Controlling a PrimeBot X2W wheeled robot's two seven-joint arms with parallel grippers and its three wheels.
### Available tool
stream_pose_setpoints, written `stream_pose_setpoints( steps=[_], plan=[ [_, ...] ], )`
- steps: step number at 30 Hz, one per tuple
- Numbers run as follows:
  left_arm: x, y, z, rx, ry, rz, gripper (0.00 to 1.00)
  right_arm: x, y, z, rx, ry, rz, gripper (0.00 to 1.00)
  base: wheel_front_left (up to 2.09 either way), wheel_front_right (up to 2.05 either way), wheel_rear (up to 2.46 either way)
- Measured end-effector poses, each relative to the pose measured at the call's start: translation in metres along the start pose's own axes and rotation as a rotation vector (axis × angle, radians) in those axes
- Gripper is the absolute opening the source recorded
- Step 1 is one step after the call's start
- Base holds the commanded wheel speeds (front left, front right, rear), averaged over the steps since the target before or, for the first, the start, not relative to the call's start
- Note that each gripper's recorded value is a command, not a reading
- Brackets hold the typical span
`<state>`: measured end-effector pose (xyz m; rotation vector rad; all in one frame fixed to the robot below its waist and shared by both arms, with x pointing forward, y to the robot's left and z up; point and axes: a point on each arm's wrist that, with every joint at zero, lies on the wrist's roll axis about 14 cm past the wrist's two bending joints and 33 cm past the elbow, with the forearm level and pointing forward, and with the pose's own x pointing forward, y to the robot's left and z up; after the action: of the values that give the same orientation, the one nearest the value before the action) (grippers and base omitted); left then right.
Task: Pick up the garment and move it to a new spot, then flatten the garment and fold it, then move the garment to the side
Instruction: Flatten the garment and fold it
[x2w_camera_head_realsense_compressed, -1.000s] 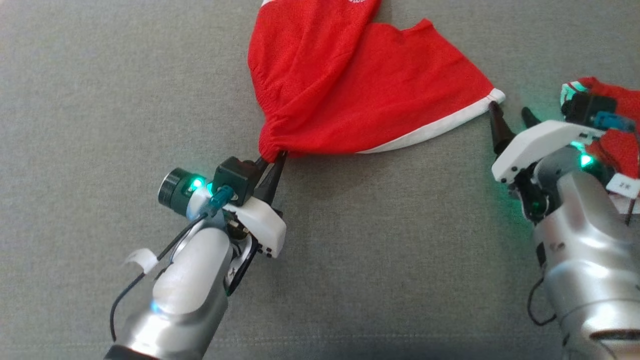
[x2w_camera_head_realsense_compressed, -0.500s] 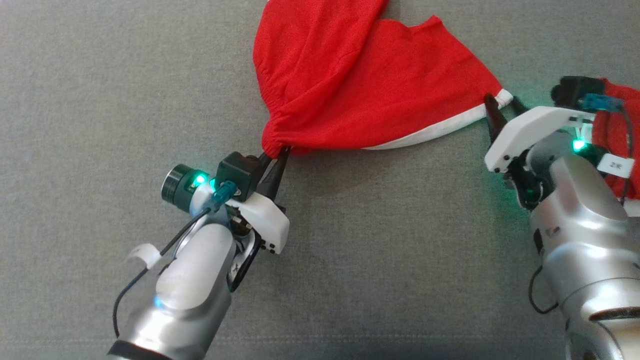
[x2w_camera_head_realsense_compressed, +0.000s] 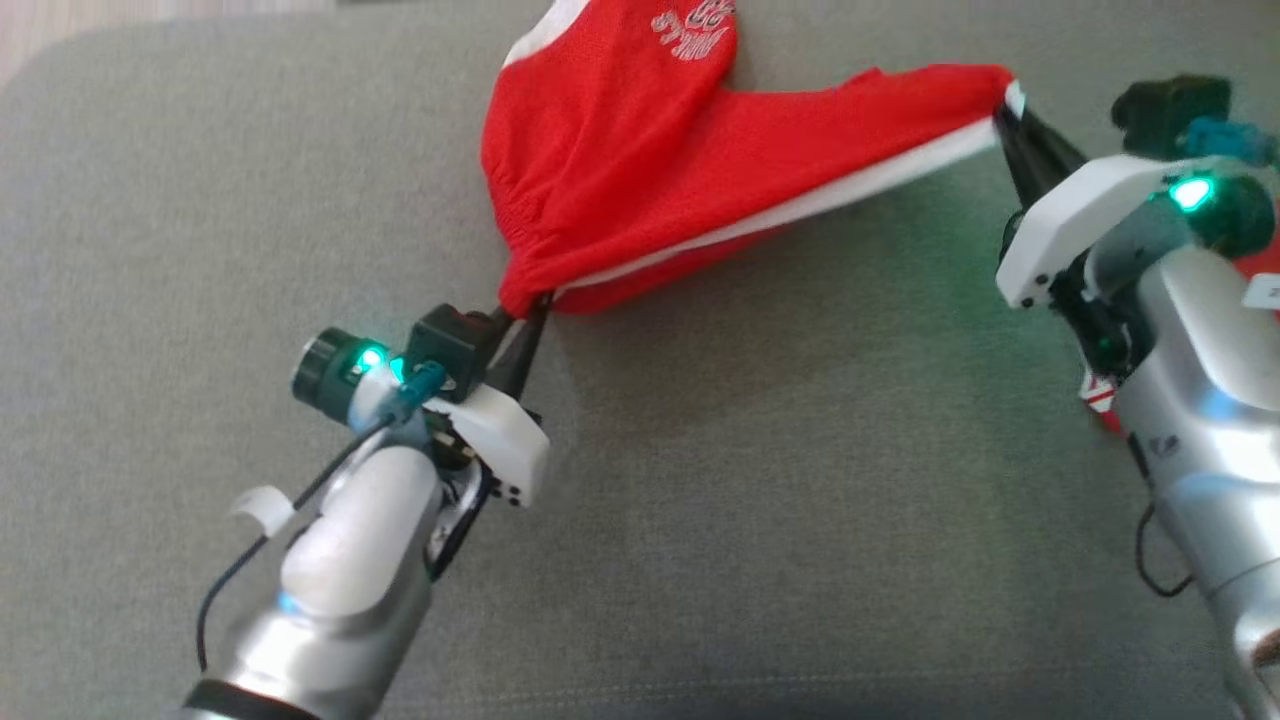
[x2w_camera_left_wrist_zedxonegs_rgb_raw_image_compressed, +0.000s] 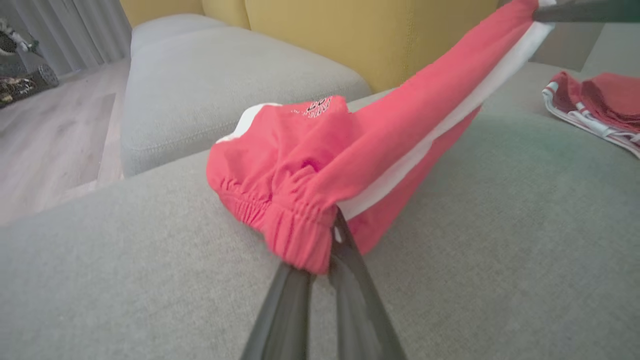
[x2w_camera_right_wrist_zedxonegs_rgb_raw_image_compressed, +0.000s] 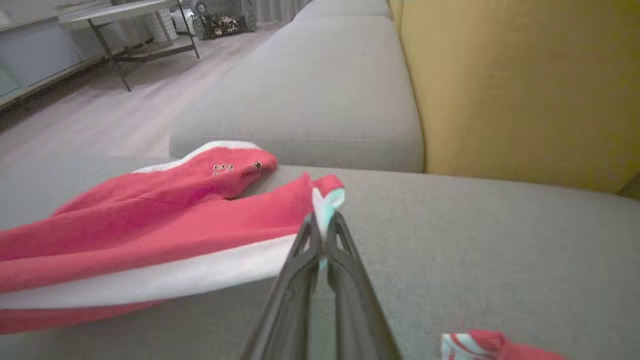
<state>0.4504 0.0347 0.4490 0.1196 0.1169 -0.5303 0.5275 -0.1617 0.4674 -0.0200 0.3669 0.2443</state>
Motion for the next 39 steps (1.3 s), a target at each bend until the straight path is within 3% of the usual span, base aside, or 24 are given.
stream_pose_setpoints(
  steps=[8,15,21,24,29,34,39],
  plan=[
    [-0.004,0.007,0.075,0.118,-0.136,-0.034,0.00,-0.047,-0.007,0.080,-0.061,-0.228,0.017,0.00,0.00,0.00,0.00],
    [-0.033,0.000,0.147,0.228,-0.210,-0.077,0.00,-0.101,-0.003,0.112,-0.102,-0.331,0.026,0.00,0.00,0.00,0.00],
    [-0.068,-0.015,0.203,0.285,-0.255,-0.111,0.00,-0.158,-0.023,0.157,-0.100,-0.440,-0.062,0.00,0.00,0.00,0.00],
    [-0.079,-0.019,0.213,0.276,-0.232,-0.128,0.00,-0.175,-0.024,0.162,-0.091,-0.436,-0.099,0.00,0.00,0.00,0.00],
    [-0.077,-0.014,0.216,0.233,-0.182,-0.149,0.00,-0.177,-0.017,0.161,-0.100,-0.381,-0.132,0.00,0.00,0.00,0.00],
    [-0.052,0.002,0.214,0.193,-0.138,-0.153,0.00,-0.155,-0.011,0.174,-0.095,-0.353,-0.121,0.00,0.00,0.00,0.00],
    [0.005,0.054,0.250,0.248,-0.192,-0.062,0.00,-0.111,-0.010,0.244,-0.143,-0.452,-0.121,0.00,0.00,0.00,0.00]
  ],
)
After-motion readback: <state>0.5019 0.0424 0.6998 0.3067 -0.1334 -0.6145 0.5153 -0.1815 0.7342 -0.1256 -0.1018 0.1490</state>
